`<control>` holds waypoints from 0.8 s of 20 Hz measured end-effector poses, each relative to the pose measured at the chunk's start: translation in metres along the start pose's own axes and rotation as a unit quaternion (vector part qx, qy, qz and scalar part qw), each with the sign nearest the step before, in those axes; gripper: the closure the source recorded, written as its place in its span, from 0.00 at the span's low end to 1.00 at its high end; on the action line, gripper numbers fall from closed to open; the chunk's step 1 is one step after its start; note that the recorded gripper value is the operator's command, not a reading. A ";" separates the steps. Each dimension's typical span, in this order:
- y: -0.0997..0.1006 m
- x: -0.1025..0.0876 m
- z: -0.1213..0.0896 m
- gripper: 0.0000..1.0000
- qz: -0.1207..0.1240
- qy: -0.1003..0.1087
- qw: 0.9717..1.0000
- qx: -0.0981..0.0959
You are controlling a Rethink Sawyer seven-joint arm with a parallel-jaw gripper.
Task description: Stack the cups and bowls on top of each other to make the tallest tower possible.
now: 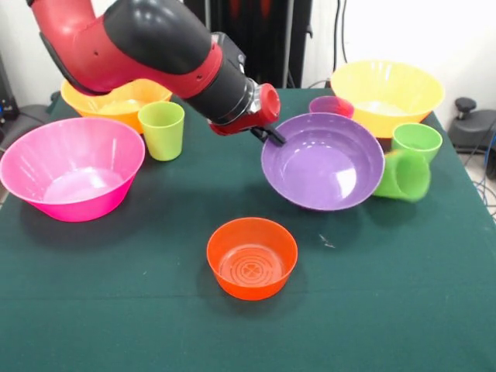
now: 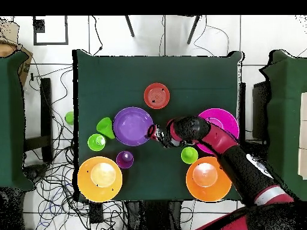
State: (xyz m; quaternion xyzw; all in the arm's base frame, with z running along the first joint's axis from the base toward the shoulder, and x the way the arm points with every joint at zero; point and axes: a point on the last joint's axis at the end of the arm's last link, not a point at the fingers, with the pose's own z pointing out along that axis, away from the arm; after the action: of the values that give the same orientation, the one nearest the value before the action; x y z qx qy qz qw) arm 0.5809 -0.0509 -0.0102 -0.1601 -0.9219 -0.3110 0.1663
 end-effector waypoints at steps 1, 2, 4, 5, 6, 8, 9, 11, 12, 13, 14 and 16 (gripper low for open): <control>0.001 -0.001 -0.001 1.00 0.002 0.002 1.000 -0.002; 0.002 -0.002 -0.002 1.00 0.004 0.003 1.000 -0.003; 0.011 -0.014 -0.013 1.00 0.016 0.019 1.000 -0.016; 0.012 -0.016 -0.015 1.00 0.018 0.022 0.999 -0.018; 0.014 -0.019 -0.018 1.00 0.020 0.025 0.999 -0.021; 0.019 -0.026 -0.024 1.00 0.022 0.030 0.999 -0.024; 0.023 -0.032 -0.029 1.00 0.023 0.033 0.999 -0.026; 0.029 -0.042 -0.036 1.00 0.022 0.035 0.999 -0.025; 0.033 -0.052 -0.043 1.00 0.020 0.035 0.999 -0.024; 0.034 -0.055 -0.046 1.00 0.019 0.035 0.999 -0.023; 0.035 -0.061 -0.051 1.00 0.018 0.035 0.999 -0.022; 0.037 -0.071 -0.059 1.00 0.017 0.035 0.999 -0.021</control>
State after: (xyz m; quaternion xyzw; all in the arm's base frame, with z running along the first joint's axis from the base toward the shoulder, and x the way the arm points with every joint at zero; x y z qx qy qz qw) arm 0.6710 -0.0736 0.0241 -0.1683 -0.9059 -0.3326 0.2007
